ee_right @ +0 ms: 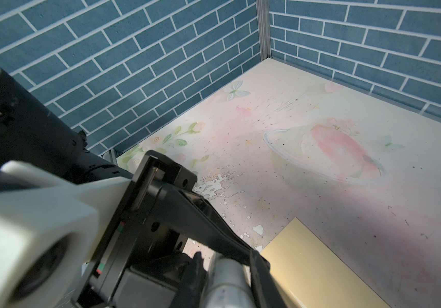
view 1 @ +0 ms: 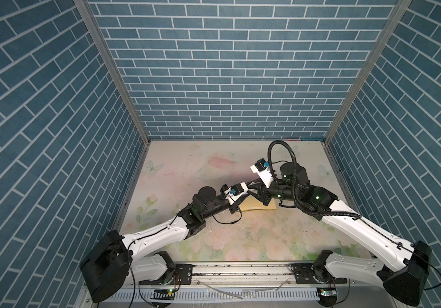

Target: Place the letter into the envelope and seal it

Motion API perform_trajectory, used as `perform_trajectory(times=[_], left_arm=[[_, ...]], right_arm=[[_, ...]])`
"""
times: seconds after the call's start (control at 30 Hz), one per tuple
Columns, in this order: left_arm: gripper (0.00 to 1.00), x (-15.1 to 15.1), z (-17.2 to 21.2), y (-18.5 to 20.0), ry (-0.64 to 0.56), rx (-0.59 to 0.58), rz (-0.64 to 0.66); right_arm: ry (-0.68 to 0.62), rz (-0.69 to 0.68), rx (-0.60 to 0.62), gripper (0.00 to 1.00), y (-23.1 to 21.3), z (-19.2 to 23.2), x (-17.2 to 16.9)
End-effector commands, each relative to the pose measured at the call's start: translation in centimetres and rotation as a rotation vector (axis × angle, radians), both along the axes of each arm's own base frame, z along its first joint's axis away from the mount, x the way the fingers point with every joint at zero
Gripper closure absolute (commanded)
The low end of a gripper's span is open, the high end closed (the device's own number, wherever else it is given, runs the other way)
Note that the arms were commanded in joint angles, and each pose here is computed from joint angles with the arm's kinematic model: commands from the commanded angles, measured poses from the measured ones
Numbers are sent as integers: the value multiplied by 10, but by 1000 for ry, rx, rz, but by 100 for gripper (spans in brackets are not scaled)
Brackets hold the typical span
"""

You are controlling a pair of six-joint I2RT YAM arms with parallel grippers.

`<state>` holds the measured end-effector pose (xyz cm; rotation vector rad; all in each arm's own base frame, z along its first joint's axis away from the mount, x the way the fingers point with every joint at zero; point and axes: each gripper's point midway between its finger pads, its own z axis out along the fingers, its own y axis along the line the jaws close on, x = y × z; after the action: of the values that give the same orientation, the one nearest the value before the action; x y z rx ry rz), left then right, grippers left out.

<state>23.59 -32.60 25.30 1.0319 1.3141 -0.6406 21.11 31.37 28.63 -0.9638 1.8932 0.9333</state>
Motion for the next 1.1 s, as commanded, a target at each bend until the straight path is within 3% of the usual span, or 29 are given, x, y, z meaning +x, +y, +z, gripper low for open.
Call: perform_trajectory(times=[0.0,0.13,0.23,0.37,0.47,0.6,0.8,1.07], left_arm=[[99,5,26,-1,-32,-78,17],[81,8,13,2,-14,-52,49],[55,13,1,10,21,-42,99],[38,21,-16,24,110,-63,198],[38,33,-37,37,224,-69,302],[43,43,-65,44,396,-83,393],[49,48,-103,27,565,-63,389],[56,58,-164,5,695,106,391]], right_arm=[[30,-14,-1,99,3,-13,0],[10,-156,-25,100,-12,-14,18],[0,-316,-63,100,-34,-20,35],[-23,-494,-170,100,-63,-36,53],[-8,-605,-243,100,-79,-53,65],[46,-641,-298,100,-84,-78,75],[93,-690,-281,100,-91,-100,91],[187,-694,-337,100,-89,-132,100]])
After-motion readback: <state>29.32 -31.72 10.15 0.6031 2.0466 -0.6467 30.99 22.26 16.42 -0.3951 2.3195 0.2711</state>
